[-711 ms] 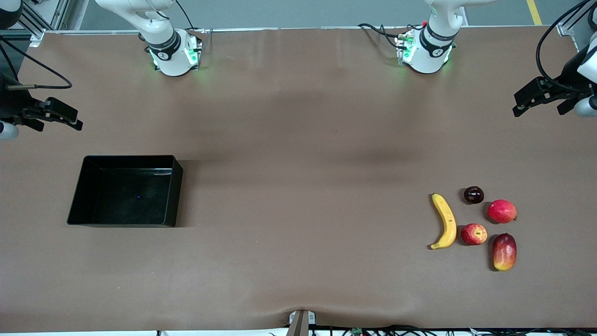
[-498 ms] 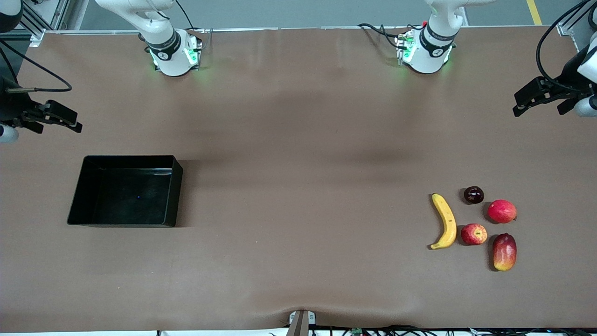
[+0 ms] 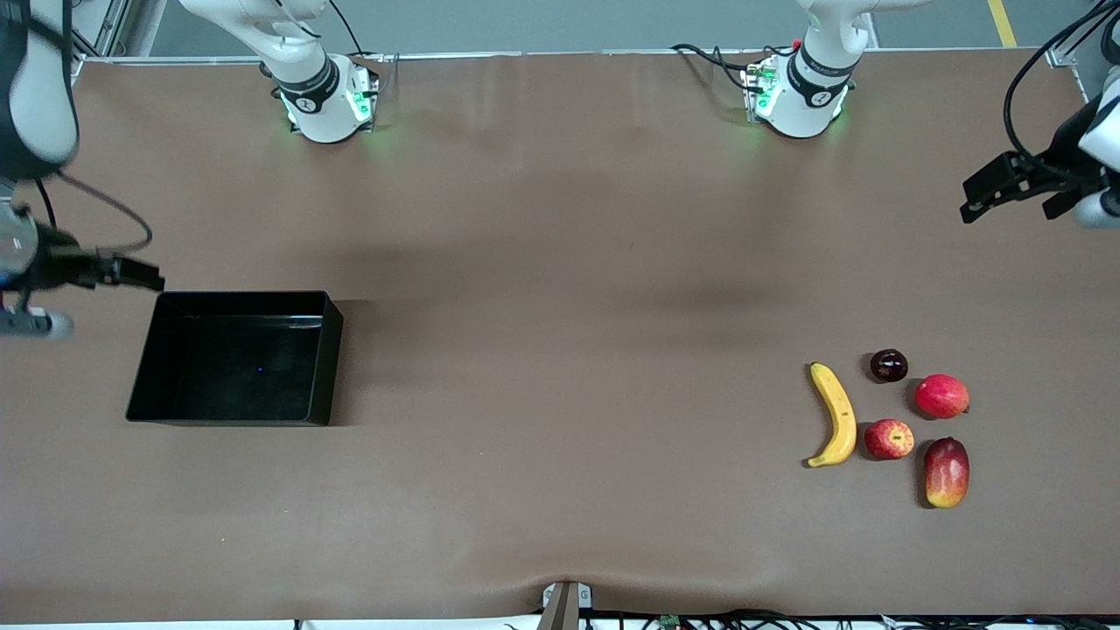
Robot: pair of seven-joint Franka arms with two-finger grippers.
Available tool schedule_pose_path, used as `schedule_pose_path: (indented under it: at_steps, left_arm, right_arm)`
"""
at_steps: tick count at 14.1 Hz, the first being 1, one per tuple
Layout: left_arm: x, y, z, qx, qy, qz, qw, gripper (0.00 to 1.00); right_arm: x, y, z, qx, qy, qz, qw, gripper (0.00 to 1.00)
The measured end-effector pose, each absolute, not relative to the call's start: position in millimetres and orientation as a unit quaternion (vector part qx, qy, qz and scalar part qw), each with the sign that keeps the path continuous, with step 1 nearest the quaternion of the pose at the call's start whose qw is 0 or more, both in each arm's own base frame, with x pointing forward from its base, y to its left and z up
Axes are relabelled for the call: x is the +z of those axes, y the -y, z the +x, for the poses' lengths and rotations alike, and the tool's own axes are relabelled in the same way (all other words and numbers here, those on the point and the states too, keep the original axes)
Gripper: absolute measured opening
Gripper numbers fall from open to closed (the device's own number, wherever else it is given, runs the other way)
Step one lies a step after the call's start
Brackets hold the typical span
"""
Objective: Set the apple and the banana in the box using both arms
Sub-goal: 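Move the right gripper toward the black box while the left gripper reaches the fruit, then grasp the box rim with the right gripper while the left gripper lowers to the apple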
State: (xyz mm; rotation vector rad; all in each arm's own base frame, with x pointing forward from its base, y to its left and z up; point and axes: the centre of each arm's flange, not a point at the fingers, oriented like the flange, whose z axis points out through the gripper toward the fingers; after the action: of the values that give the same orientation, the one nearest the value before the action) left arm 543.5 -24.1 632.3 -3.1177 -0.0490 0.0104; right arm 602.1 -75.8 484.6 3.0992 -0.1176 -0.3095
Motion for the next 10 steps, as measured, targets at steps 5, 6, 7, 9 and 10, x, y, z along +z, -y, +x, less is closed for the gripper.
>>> schedule_pose_path:
  at_steps: [5, 6, 7, 9, 10]
  left_arm:
    - [539, 0, 610, 0.01, 0.012, -0.999, 0.028, 1.0]
    - [515, -8, 625, 0.004, 0.007, -1.0, 0.026, 1.0]
    - [492, -17, 639, -0.005, 0.005, -1.0, 0.023, 1.0]
    - [444, -37, 665, -0.024, 0.006, -1.0, 0.018, 1.0]
    - [421, -41, 675, -0.032, 0.007, -0.999, 0.015, 1.0]
  right_arm:
    - [362, 152, 626, -0.062, 0.028, 0.997, 0.032, 1.0]
    - [345, 160, 624, -0.053, 0.019, 0.998, 0.033, 1.0]
    - [331, 164, 623, -0.048, 0.013, 0.998, 0.033, 1.0]
    - [312, 167, 623, -0.044, 0.009, 0.998, 0.033, 1.0]
    - [303, 170, 623, -0.048, 0.01, 0.998, 0.033, 1.0]
